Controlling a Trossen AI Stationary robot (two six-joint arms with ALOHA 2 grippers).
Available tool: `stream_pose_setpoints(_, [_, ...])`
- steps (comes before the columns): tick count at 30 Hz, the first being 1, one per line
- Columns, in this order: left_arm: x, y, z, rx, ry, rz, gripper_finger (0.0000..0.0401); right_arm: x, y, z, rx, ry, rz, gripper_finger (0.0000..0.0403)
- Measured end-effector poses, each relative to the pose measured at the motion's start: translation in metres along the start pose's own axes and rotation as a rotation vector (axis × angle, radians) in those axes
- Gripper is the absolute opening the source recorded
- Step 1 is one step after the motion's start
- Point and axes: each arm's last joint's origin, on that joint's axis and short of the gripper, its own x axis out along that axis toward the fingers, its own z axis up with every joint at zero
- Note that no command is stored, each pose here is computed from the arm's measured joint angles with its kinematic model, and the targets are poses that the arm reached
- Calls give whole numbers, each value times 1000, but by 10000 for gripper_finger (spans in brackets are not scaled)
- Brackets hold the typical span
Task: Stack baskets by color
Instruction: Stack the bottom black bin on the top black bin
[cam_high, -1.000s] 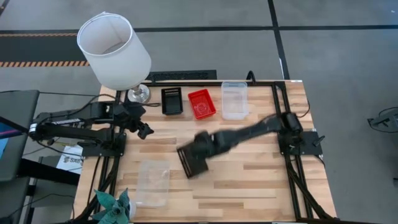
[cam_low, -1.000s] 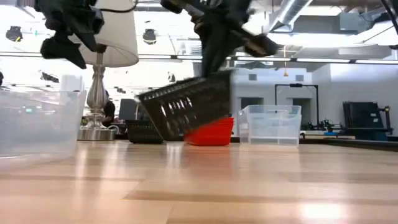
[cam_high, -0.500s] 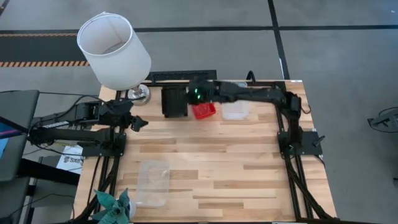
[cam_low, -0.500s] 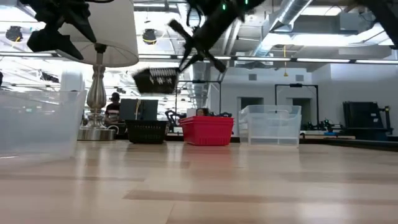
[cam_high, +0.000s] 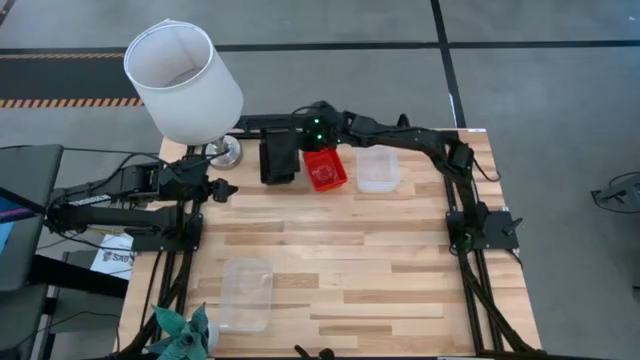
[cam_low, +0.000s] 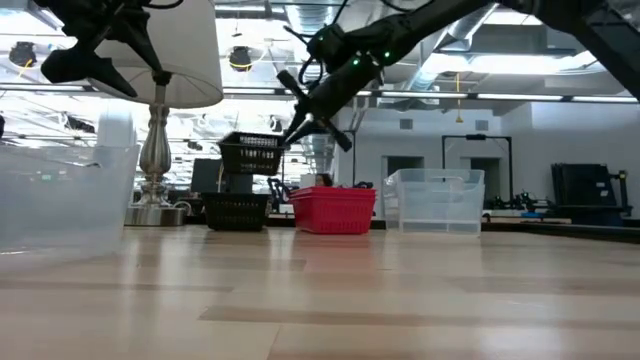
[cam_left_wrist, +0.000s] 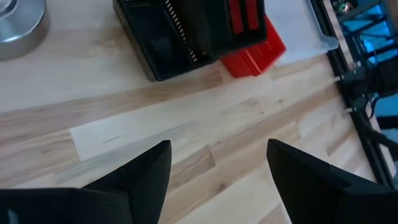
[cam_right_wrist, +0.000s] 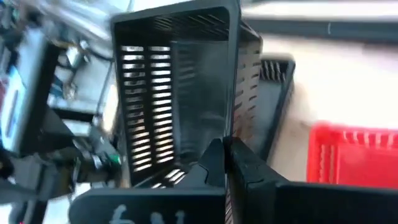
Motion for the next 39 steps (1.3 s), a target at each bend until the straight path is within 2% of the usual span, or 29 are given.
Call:
stream_pose_setpoints(9, [0,0,1,-46,-19,9,251,34,0,3,-28,46,62,8])
stream_pose_setpoints(14, [0,0,1,-60,-19,9,251,54,-5,1,-25,82,51,8])
stream_pose_setpoints(22, [0,0,1,-53,-19,9,251,49,-6,4,-27,99,-10,8])
stream_pose_setpoints(26, [0,0,1,-44,-20,10,251,41,-5,9,-25,60,-58,8])
stream_pose_setpoints(39, [0,0,1,-43,-20,10,251,42,-8,7,-28,70,-79,28])
